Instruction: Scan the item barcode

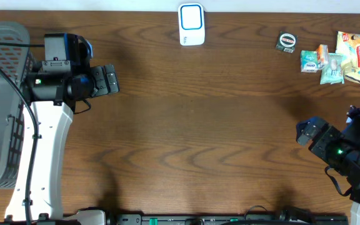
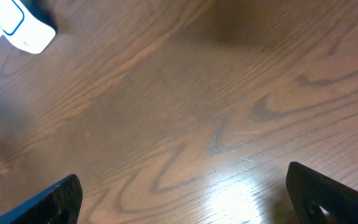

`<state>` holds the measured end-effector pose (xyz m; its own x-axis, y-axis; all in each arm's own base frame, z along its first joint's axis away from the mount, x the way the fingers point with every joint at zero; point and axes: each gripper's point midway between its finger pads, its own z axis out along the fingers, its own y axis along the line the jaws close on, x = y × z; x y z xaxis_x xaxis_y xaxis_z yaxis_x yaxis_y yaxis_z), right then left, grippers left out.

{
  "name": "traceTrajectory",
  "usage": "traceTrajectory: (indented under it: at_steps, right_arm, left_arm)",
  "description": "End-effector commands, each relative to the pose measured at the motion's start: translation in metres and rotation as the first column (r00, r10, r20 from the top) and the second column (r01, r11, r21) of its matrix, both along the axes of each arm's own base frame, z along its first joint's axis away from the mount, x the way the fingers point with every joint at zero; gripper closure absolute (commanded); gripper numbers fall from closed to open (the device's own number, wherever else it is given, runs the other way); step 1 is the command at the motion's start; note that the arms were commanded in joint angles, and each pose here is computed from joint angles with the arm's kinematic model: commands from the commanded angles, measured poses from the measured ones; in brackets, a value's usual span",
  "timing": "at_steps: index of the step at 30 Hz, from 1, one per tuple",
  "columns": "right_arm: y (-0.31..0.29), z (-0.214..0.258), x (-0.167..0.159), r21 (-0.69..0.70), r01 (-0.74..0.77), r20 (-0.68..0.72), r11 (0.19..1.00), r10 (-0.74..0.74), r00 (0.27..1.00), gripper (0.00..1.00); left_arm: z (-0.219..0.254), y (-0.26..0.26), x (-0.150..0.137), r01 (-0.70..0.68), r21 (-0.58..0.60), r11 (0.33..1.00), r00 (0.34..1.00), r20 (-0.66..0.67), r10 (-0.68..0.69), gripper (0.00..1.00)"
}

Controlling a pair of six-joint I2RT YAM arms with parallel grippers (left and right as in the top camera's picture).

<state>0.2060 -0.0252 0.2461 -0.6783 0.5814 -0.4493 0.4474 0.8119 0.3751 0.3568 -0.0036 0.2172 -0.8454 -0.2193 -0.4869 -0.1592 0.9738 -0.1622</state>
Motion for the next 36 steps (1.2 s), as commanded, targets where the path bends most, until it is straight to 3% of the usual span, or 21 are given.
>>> traceTrajectory:
  at_steps: [1,22,26,31,36]
  right_arm:
    - [0.005,0.001,0.000,0.022,-0.009,0.007,1.000,0.009,1.000,0.01]
    - [-0.005,0.002,0.002,-0.037,0.004,0.014,0.999,-0.004,1.000,0.01]
    - [0.000,0.020,0.014,-0.158,-0.119,0.122,0.980,0.139,0.983,0.01]
    - [0.032,0.055,0.015,-0.394,-0.331,0.249,0.857,0.447,0.859,0.01]
    - [0.044,0.072,0.004,-0.509,-0.304,0.383,0.805,0.528,0.758,0.01]
  left_arm:
    - [0.000,0.003,-0.001,-0.006,0.009,1.000,1.000,-0.002,0.006,0.03]
    - [0.000,0.003,-0.001,-0.006,0.009,1.000,1.000,-0.002,0.006,0.02]
    - [0.000,0.003,-0.001,-0.006,0.009,1.000,1.000,-0.001,0.006,0.02]
    - [0.000,0.003,-0.001,-0.006,0.009,1.000,1.000,-0.002,0.006,0.02]
    - [0.000,0.003,-0.001,-0.006,0.009,1.000,1.000,-0.001,0.006,0.02]
